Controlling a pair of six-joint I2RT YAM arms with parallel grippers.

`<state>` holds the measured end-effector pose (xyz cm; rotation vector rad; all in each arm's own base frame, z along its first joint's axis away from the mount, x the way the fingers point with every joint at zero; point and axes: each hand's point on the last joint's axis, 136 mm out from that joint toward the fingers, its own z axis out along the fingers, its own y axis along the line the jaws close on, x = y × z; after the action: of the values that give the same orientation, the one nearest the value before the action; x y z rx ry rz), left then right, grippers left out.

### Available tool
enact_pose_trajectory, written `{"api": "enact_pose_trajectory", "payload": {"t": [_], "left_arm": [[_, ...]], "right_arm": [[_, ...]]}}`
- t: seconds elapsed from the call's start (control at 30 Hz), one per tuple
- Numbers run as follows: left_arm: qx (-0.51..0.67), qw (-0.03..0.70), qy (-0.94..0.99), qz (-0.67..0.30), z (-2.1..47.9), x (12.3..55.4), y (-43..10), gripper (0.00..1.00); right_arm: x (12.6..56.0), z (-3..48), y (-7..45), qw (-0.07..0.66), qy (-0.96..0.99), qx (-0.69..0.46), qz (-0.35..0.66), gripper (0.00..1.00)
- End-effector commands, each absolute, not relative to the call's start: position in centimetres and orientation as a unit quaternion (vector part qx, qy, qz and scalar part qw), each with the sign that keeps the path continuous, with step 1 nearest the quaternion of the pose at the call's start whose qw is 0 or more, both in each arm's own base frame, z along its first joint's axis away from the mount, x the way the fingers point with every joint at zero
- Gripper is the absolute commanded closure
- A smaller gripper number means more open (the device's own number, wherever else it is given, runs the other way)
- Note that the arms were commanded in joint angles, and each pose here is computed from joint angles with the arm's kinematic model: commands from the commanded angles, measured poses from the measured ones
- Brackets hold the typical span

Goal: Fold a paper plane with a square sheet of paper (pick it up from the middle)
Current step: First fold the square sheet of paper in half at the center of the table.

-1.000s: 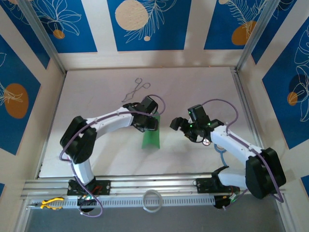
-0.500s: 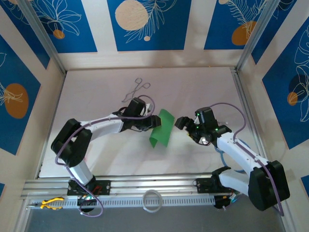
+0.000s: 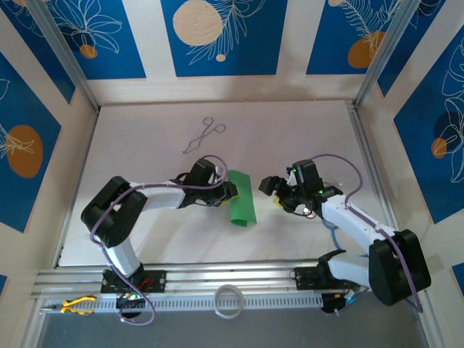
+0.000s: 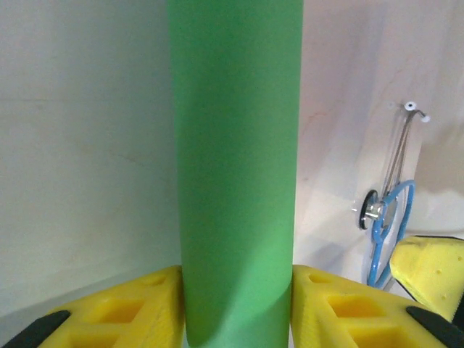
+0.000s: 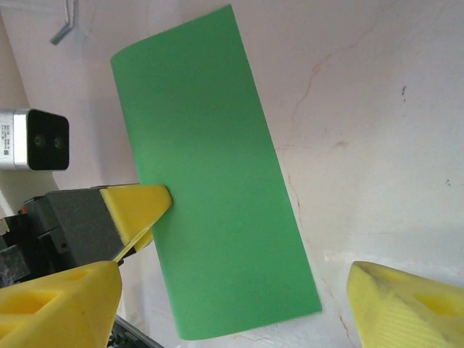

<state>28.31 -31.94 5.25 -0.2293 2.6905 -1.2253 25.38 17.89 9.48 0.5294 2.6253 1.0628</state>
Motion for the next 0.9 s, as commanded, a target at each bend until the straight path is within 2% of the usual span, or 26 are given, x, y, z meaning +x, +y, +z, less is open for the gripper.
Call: {"api": "enact_pose_trajectory", "payload": {"t": [0.0, 0.43, 0.87], "left_arm": [[-0.088, 0.098, 0.905, -0.403, 4.5, 28.6, -31.3, 0.59], [-0.042, 0.112, 0.940, -0.320, 4.4, 28.2, -29.0, 0.49], [-0.009, 0.114, 0.955, -0.274, 4.4, 28.0, -27.9, 0.51]], "right_arm": [[25.4, 10.3, 19.4, 0.114, 0.900, 0.159, 0.390, 0.21], [25.3, 9.0, 21.1, 0.087, 0.912, 0.138, 0.376, 0.23], [25.3, 8.5, 22.0, 0.077, 0.917, 0.130, 0.369, 0.23]]}}
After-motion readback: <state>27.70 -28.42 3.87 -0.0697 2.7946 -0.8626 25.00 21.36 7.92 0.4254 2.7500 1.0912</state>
